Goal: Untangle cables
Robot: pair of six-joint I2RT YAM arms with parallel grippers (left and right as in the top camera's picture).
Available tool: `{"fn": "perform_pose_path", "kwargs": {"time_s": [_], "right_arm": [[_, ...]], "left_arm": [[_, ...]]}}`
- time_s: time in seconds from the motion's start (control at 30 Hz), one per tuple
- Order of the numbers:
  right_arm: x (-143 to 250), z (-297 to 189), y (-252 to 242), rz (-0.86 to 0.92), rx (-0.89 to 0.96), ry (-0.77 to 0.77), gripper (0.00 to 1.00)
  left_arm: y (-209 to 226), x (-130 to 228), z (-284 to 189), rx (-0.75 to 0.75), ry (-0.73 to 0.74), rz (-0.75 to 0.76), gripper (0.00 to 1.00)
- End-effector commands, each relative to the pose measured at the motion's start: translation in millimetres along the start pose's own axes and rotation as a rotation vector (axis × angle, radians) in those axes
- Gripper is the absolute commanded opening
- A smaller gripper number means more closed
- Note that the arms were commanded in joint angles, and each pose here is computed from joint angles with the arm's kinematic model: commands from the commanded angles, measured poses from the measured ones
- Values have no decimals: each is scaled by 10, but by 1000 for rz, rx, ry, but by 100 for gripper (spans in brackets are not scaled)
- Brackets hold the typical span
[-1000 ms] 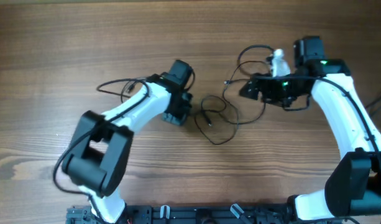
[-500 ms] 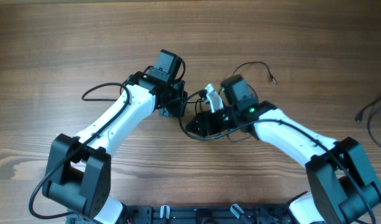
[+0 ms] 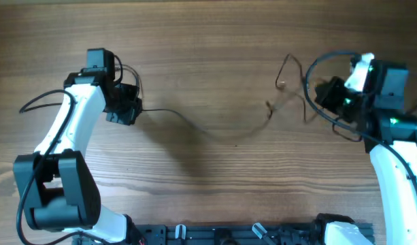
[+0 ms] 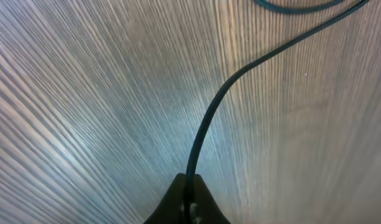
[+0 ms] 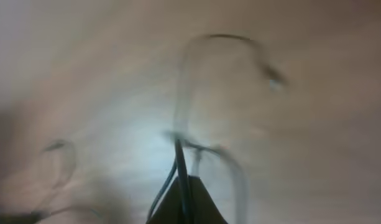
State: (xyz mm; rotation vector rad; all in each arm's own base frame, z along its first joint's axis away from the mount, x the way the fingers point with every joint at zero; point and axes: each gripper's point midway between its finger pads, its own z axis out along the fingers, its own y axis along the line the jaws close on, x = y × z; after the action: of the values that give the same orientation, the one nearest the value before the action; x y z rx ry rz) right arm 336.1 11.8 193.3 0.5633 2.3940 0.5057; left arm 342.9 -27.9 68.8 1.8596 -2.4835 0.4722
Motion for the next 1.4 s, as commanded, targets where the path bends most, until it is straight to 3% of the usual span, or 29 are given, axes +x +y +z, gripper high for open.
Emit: {"fn": "perform_pose_path", "kwargs": {"time_s": [0.0,0.03,0.1,0.17,0.27,0.4,0.43,0.53,0.57,0.67,0.73,0.8,0.97,1.03,1.2,1.37], "right_arm": [[23,116,-160,-42,76,18,4],[-20,138,-261,-130,132,5,4],[-218,-36,-884,52,478,-135,4],[-260,-239,-1244,161,651,-202,4],[-200,-299,-1396,362,659,-225,4],[-227,-97,-1090,319,459,-158,4],[-233,-18,-936,263,367,-123,4],[-77,232,167,-305,-227,31,4],[-10,287,274,-381,-276,49,4],[-30,698,148,-504,-132,45,4],[-259,845,37,-526,-31,-38,8],[-519,809,137,-562,-30,-150,4],[-1481,-255,985,-713,-106,-522,4],[-1648,-707,1211,-725,-124,-605,5],[-1629,-1624,1316,-544,-133,-720,4],[-1334,-1659,1161,-352,-152,-603,5]], "left_arm": [[18,-78,-83,6,-39,117,4],[17,-83,-82,4,-44,177,4],[117,-236,-103,-53,-109,303,4],[466,-571,-210,-211,-230,256,4],[802,-916,-370,-317,-304,158,4],[862,-1078,-403,-247,-288,-53,4],[727,-1019,-357,-183,-237,-14,4],[-361,-212,-297,316,43,707,4],[-456,-55,-292,355,59,797,4],[-542,291,-148,298,30,933,4],[-531,389,-69,234,-15,986,4],[-521,433,-22,185,-58,1022,4],[-545,564,12,177,-68,1066,4],[-546,564,12,177,-68,1066,4],[-555,563,10,181,-71,1067,4],[-606,559,0,199,-84,1071,4]]}}
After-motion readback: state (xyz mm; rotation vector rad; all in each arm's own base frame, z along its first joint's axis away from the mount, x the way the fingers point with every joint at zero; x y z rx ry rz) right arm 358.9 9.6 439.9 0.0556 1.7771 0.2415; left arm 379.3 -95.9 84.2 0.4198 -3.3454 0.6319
